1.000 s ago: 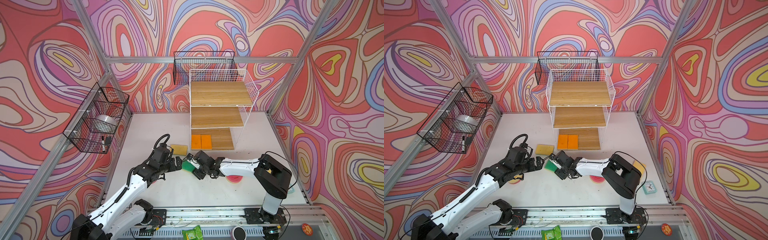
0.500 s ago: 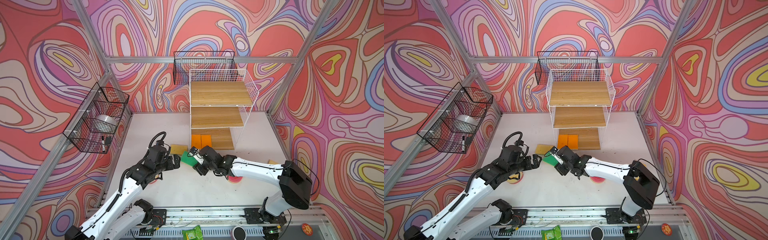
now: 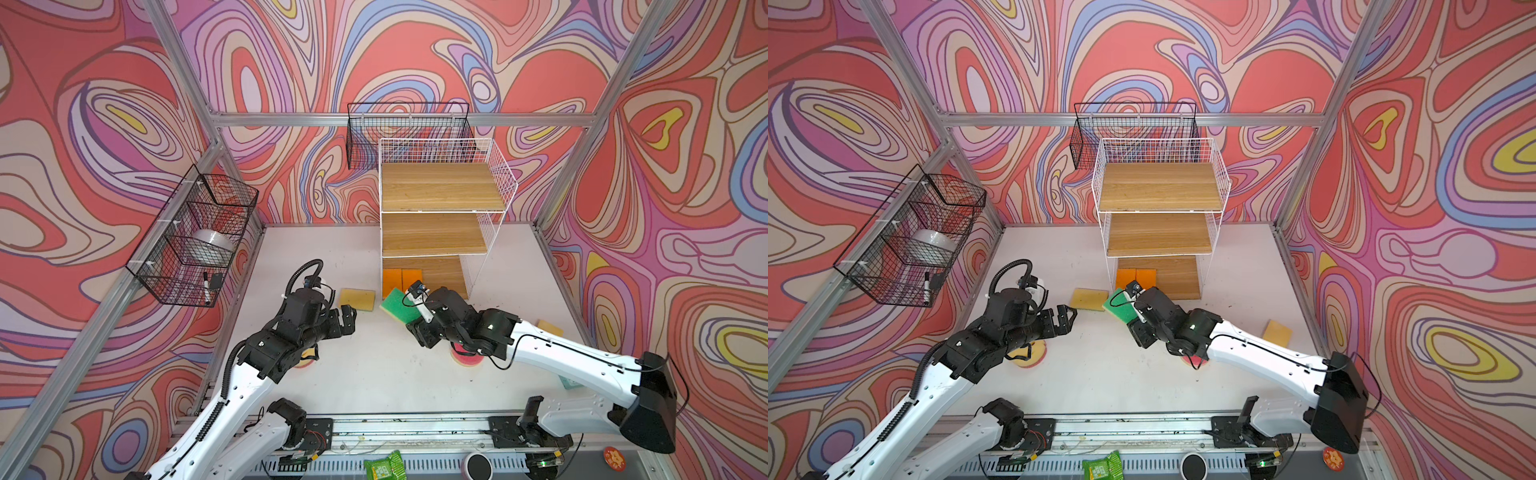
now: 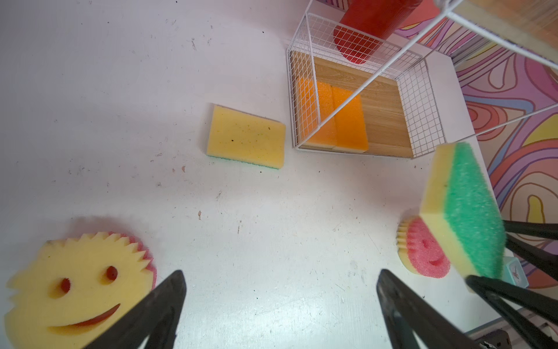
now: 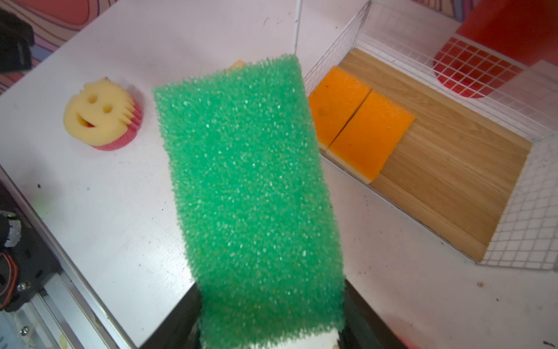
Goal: Place and organize the cleaning sponges onto the shelf
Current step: 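Carry the green sponge with the right gripper up to the middle shelf board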
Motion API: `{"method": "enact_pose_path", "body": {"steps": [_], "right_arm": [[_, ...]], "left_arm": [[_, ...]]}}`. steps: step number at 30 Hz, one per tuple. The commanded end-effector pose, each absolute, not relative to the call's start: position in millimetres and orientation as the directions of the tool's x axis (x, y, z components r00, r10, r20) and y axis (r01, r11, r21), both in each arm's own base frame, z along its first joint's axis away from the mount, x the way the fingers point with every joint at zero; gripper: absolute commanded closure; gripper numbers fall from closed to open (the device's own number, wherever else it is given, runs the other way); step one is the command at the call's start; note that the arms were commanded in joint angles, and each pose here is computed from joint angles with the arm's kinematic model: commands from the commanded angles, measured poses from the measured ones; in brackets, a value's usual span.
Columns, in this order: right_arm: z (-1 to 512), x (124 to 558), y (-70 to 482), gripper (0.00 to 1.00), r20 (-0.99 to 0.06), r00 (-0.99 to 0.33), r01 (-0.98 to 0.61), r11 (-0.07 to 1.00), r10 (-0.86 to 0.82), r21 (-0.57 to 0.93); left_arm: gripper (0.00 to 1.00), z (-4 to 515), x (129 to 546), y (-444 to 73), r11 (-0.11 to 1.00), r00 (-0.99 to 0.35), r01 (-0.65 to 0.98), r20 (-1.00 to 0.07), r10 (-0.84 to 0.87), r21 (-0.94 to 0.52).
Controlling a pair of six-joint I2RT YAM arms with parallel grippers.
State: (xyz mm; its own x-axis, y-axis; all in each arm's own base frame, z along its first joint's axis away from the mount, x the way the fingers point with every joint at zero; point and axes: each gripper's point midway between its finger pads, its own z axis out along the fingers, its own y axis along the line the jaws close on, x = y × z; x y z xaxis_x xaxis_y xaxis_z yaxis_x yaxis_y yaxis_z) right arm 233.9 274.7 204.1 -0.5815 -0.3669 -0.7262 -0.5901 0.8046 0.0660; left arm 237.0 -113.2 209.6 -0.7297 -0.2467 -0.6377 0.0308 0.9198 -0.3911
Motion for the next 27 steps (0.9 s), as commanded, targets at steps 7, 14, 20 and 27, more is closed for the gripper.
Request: {"method": "enact_pose_path", "body": {"steps": [7,14,20,27], "right_arm": [[242.6,245.9,231.9,0.42,-0.744,-0.657,-0.300,0.948,-0.122,0.109],[270.9,254.9,218.6,0.43,-0.800,-0.599,-0.188,0.962,0.048,0.198],[290.2,262.2,209.5,0.44,-0.809,-0.560,-0.084,0.960,0.177,0.268],[306.3,271.5,225.6,0.44,-0.808,-0.537,-0.090,0.935,0.243,0.342]], "left_arm": [[0.00,197.3,230.7,-108.7,0.923,-0.749,0.006,-0.613,-0.250,-0.384],[0.00,180.5,233.2,-115.0,0.911,-0.763,-0.003,-0.588,-0.269,-0.412],[0.00,168.9,235.0,-123.4,0.899,-0.780,0.007,-0.565,-0.269,-0.438],[0.00,165.3,232.2,-128.7,0.882,-0.785,0.022,-0.554,-0.276,-0.471]]}}
